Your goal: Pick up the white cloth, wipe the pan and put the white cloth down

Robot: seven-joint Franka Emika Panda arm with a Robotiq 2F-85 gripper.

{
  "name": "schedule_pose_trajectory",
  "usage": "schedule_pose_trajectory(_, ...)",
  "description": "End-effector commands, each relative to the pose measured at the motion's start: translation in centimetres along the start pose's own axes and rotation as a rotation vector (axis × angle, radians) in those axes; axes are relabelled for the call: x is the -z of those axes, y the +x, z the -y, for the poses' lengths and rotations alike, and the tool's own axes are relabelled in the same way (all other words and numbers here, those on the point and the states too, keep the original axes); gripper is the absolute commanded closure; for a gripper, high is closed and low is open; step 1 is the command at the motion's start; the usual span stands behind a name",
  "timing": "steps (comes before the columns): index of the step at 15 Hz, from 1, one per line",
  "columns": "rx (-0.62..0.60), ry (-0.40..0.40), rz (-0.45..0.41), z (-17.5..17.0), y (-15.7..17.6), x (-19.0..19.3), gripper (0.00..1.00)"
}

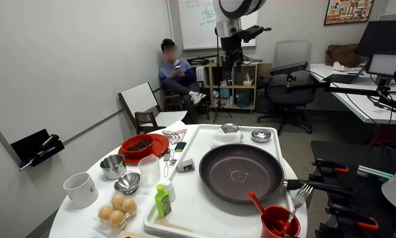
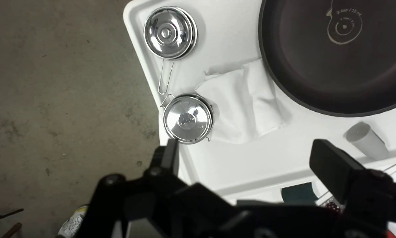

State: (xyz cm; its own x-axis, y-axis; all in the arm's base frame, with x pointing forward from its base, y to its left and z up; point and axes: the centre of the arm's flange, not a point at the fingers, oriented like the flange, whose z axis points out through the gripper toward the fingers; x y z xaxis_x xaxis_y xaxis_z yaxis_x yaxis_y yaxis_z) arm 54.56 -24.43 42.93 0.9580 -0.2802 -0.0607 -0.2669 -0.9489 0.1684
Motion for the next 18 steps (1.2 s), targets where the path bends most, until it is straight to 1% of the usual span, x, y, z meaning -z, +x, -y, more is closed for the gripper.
schedule_pose_trajectory(1,0.025,-0.001,0.017,0.0,0.1,-0.5,0.00)
schedule_pose_trajectory(2,0.042,-0.003,-0.007,0.1,0.3,-1.3,0.00)
schedule_pose_trajectory(5,0.089,-0.009,-0.031,0.4,1.1,-2.9,0.00)
schedule_pose_trajectory(9,0.089,-0.024,-0.089,1.1,3.2,-5.7,0.00)
schedule_pose_trajectory(13,0.091,-0.051,-0.109,2.2,4.9,-9.4,0.00)
schedule_pose_trajectory(14,0.092,-0.056,-0.104,2.4,5.3,-10.5,0.00)
schedule_pose_trajectory(16,0.100,-0.044,-0.037,2.8,6.0,-12.5,0.00)
schedule_pose_trajectory(18,0.118,-0.047,0.030,3.2,6.6,-14.7,0.00)
